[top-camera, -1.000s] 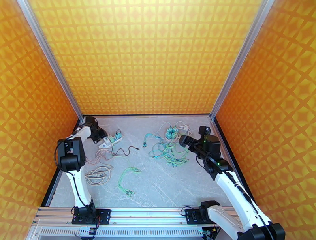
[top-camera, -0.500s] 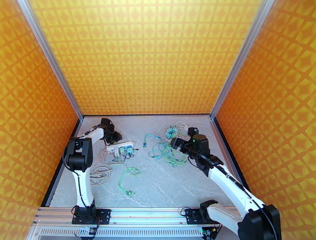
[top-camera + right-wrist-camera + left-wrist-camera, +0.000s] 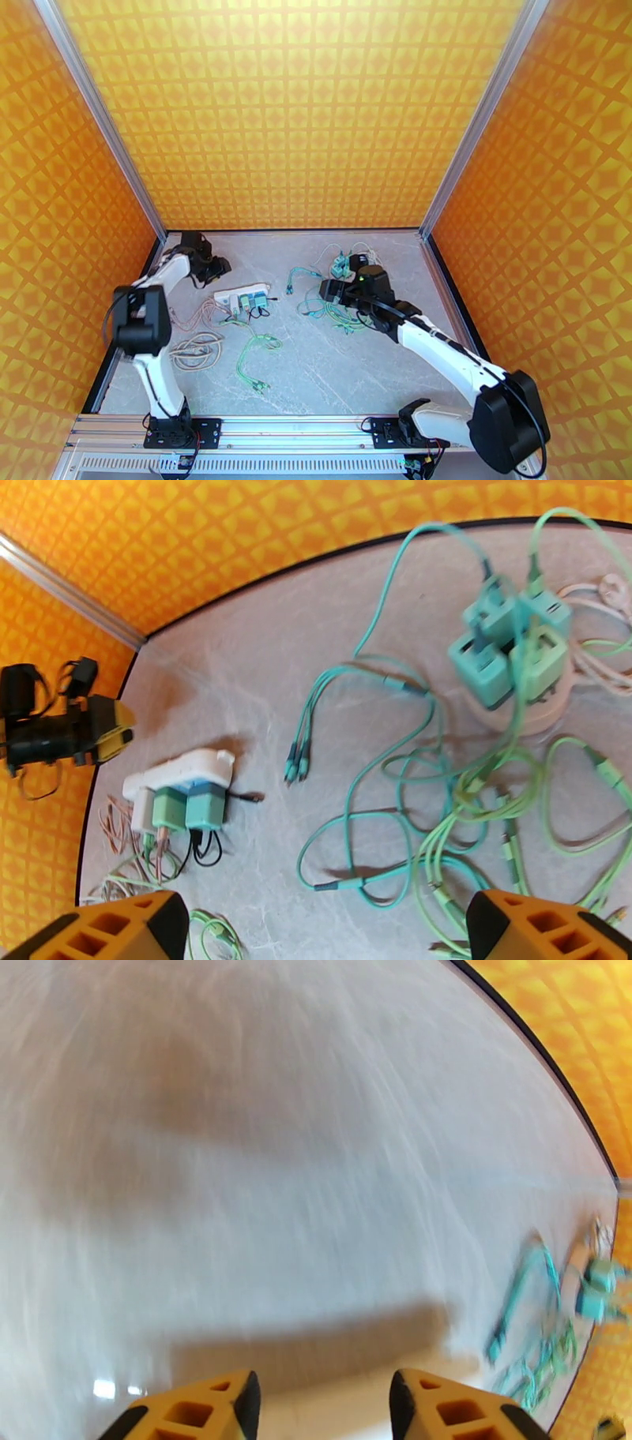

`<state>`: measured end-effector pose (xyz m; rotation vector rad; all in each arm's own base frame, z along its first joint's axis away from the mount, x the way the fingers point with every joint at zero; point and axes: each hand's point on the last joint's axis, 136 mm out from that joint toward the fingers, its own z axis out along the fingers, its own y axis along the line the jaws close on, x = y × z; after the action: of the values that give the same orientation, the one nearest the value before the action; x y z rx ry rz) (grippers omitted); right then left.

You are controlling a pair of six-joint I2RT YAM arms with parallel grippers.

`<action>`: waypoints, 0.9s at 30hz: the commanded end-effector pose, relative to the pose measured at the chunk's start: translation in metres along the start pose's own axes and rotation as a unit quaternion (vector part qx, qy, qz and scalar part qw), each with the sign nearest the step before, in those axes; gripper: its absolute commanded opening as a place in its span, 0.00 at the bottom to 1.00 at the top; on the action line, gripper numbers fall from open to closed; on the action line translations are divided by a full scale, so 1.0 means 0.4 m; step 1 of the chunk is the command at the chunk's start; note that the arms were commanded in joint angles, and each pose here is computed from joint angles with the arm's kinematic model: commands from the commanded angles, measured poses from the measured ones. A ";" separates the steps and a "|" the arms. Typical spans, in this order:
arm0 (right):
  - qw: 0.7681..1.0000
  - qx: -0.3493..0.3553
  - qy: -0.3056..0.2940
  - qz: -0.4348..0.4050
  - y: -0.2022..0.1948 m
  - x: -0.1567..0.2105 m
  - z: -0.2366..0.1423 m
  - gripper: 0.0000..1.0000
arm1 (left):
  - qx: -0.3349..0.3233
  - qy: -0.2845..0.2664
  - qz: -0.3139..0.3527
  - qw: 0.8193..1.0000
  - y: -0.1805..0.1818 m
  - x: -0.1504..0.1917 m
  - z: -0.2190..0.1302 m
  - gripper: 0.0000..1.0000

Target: Pull the plug off the socket

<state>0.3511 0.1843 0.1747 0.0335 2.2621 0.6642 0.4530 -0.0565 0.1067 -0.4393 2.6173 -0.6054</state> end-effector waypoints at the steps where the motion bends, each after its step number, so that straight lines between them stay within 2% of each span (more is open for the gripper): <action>1: 0.999 -0.009 -0.021 -0.023 0.041 -0.039 0.013 0.98 | -0.025 -0.002 0.023 0.999 -0.008 0.073 -0.026 0.48; 4: 0.999 -0.020 -0.016 -0.033 0.067 -0.036 0.036 0.99 | -0.044 -0.006 0.049 0.998 -0.014 0.135 -0.039 0.46; 7: 0.999 -0.034 -0.003 -0.040 0.103 -0.029 0.073 0.98 | -0.059 -0.014 0.060 0.996 -0.016 0.158 -0.044 0.47; 14: 0.994 -0.061 0.031 -0.079 0.212 0.011 0.147 0.98 | -0.105 -0.023 0.050 0.993 0.024 0.084 -0.001 0.45; 17: 0.991 -0.080 0.068 -0.088 0.254 0.057 0.187 0.90 | -0.101 -0.010 0.057 0.993 0.017 0.075 0.029 0.45; 27: 0.989 -0.085 0.092 -0.082 0.269 0.093 0.226 0.89 | -0.110 0.009 0.041 0.993 0.035 0.082 0.061 0.42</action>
<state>0.3649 0.3194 0.1446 -0.2945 2.3497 0.7743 0.4329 -0.0695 0.0778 -0.3725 2.6849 -0.3238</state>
